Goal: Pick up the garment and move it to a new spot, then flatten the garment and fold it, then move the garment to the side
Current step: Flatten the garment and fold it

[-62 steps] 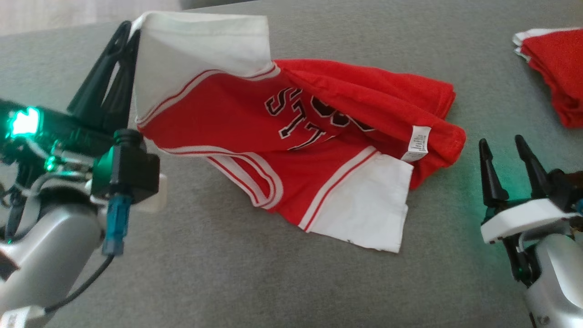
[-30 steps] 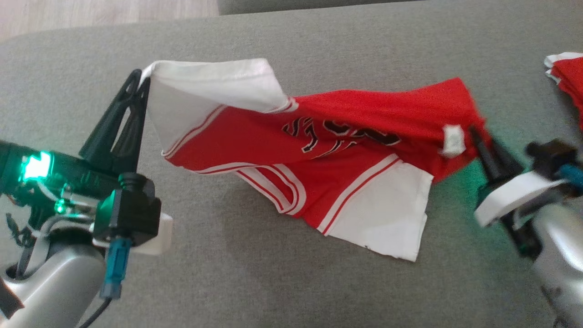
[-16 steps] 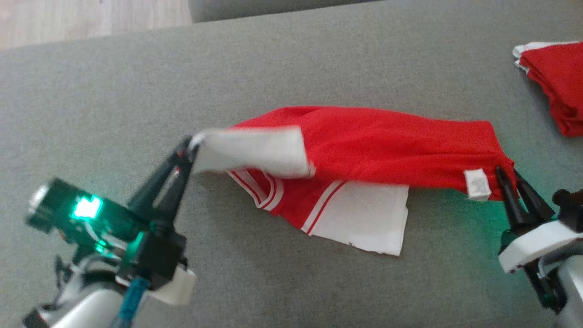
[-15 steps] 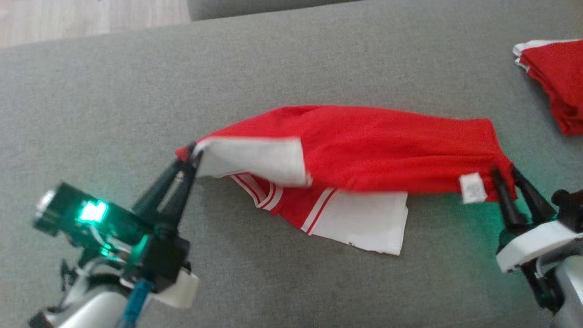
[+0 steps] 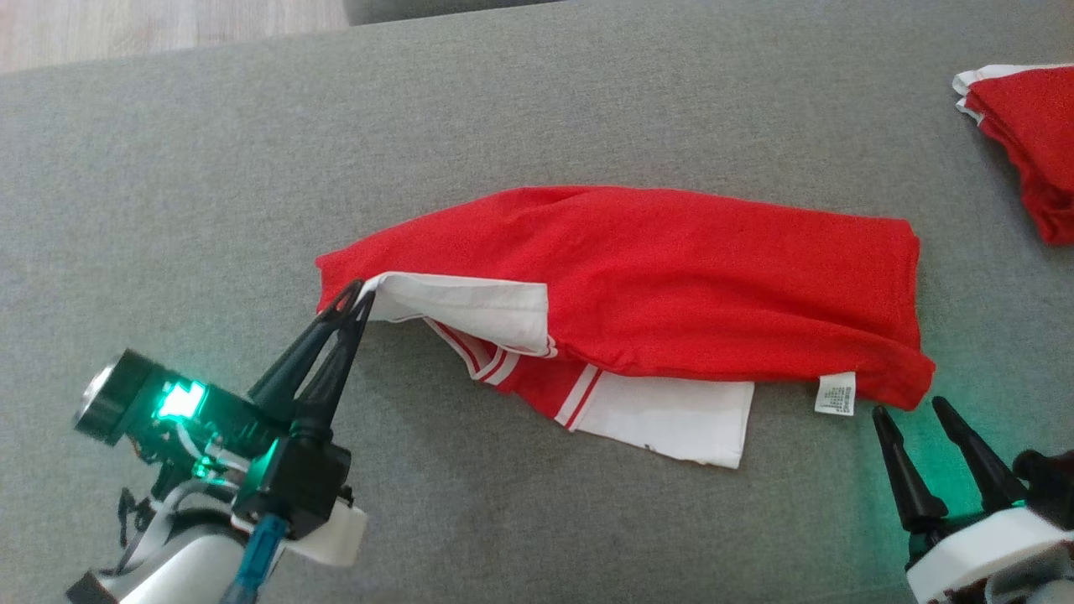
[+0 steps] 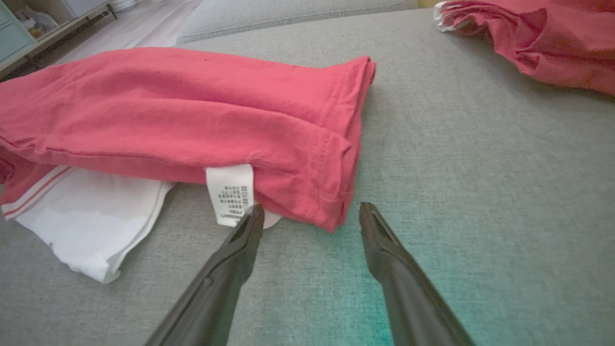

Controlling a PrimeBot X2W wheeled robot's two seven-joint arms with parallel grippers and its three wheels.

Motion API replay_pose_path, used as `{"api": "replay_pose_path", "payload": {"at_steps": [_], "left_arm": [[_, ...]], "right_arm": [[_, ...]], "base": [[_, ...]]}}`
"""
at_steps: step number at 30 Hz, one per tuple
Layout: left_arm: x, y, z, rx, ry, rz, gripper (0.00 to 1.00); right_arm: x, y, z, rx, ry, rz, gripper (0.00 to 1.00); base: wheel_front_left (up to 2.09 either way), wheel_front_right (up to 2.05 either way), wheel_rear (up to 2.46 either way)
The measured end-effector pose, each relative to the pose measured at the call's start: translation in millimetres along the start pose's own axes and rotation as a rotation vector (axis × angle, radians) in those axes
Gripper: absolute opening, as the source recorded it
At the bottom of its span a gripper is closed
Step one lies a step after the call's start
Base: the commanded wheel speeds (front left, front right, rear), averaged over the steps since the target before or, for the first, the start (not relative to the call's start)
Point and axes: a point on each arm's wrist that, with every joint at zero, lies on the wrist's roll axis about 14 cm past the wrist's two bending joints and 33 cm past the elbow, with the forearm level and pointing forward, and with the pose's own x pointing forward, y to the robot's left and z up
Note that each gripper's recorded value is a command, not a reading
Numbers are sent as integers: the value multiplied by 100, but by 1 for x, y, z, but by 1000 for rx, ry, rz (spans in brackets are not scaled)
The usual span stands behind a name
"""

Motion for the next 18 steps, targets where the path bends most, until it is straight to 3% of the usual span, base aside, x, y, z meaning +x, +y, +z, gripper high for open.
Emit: {"api": "replay_pose_path", "payload": {"at_steps": [13, 15, 18], "left_arm": [[-5, 4, -5, 5, 21, 13, 0], [-4, 5, -5, 6, 21, 14, 0], [-4, 7, -5, 8, 19, 21, 0]], "right_arm": [[9, 0, 0, -13, 28, 0, 100], [10, 1, -4, -16, 42, 1, 66], [12, 0, -10, -16, 60, 0, 0]], "base": [[0, 0, 0], [0, 0, 0], [0, 0, 0]]}}
